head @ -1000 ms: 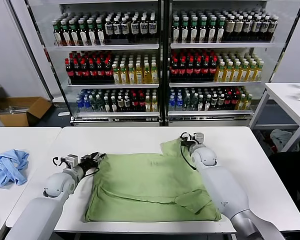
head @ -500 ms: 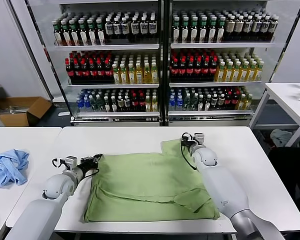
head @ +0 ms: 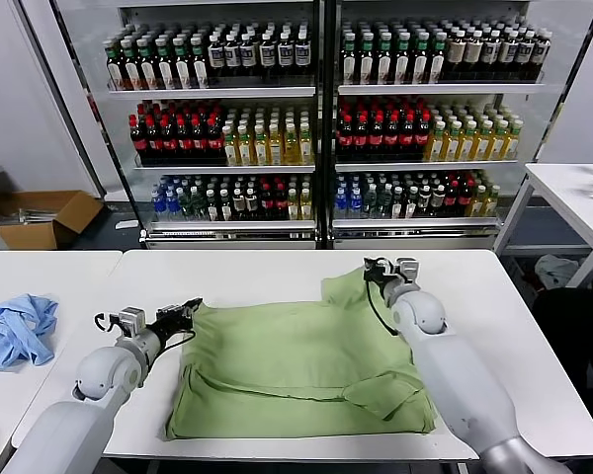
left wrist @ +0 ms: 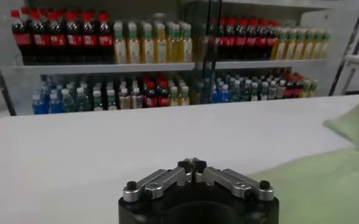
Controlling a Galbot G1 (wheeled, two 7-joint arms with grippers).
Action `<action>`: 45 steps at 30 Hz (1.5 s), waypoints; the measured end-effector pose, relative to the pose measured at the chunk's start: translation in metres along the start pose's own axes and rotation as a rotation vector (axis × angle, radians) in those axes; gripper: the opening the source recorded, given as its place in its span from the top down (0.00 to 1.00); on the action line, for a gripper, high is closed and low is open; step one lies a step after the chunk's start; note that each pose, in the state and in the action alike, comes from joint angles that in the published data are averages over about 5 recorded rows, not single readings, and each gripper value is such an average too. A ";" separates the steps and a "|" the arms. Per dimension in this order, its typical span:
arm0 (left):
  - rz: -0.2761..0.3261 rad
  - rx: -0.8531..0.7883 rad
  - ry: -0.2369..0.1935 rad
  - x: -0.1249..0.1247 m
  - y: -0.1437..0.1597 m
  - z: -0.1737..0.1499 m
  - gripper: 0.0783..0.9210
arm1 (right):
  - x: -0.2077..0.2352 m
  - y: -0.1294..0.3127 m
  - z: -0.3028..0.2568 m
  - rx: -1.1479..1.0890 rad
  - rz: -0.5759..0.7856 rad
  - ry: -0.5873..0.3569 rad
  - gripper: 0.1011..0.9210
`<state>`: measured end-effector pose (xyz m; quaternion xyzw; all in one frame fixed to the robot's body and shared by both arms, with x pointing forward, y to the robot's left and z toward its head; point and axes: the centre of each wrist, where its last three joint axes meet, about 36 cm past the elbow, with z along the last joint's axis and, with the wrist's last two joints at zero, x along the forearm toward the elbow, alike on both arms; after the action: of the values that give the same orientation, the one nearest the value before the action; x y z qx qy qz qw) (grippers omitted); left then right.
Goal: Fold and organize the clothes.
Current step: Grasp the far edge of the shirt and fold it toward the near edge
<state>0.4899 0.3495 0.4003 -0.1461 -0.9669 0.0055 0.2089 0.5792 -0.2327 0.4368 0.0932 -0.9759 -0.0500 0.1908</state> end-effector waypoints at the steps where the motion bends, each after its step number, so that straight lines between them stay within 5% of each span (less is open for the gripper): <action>1: 0.002 0.001 -0.003 0.003 -0.001 0.001 0.99 | 0.008 0.000 0.000 0.000 -0.003 -0.002 0.99; 25: 0.013 -0.004 0.000 0.078 -0.011 0.035 0.99 | 0.197 0.001 0.027 0.030 -0.005 -0.014 0.99; 45: 0.068 -0.020 0.087 0.101 -0.022 0.045 0.99 | 0.251 0.005 0.060 0.053 0.055 0.067 0.99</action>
<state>0.3772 0.3600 0.4013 -0.1810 -0.9514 -0.0036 0.2492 0.3277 -0.2750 0.4734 0.0731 -0.9722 -0.0159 0.2220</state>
